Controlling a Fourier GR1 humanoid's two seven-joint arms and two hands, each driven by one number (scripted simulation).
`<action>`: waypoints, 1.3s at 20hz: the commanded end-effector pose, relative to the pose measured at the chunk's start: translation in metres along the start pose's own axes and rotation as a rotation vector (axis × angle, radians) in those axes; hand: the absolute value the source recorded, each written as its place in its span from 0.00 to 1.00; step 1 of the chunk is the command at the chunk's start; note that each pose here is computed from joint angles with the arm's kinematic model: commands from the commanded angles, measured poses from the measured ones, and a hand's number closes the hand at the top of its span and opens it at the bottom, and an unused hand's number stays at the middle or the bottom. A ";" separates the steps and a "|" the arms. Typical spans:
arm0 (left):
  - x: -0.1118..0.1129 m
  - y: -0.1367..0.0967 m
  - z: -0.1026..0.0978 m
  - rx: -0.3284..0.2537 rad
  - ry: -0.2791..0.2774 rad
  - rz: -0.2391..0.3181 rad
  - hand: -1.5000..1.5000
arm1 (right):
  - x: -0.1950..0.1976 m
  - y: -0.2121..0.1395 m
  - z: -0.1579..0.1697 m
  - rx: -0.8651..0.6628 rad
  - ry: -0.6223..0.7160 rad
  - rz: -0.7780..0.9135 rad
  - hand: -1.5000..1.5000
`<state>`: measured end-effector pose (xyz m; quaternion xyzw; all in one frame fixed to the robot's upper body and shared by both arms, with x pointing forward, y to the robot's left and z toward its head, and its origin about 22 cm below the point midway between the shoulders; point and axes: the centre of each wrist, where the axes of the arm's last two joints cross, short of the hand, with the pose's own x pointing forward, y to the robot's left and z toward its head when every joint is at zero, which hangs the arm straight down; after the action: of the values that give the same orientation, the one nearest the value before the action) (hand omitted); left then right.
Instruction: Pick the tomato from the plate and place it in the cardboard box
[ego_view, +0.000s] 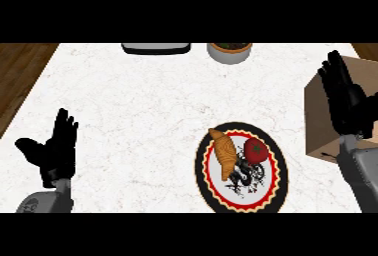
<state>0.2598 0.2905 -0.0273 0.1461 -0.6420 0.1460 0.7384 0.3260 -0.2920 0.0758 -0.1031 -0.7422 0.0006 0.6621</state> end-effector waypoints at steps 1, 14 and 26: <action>0.016 0.027 -0.003 -0.077 -0.095 -0.089 0.50 | 0.011 -0.008 0.011 0.037 -0.083 -0.019 0.00; 0.087 -0.029 -0.002 -0.650 -0.408 -0.349 0.50 | 0.046 -0.070 0.023 0.363 -0.456 0.508 0.00; 0.097 -0.031 -0.004 -0.649 -0.429 -0.349 0.50 | 0.076 -0.026 0.057 0.715 -0.345 1.022 0.00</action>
<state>0.2883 0.2741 0.0649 0.0462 -0.7561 -0.2251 0.6128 0.2734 -0.3245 0.1523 -0.2068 -0.7058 0.5063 0.4503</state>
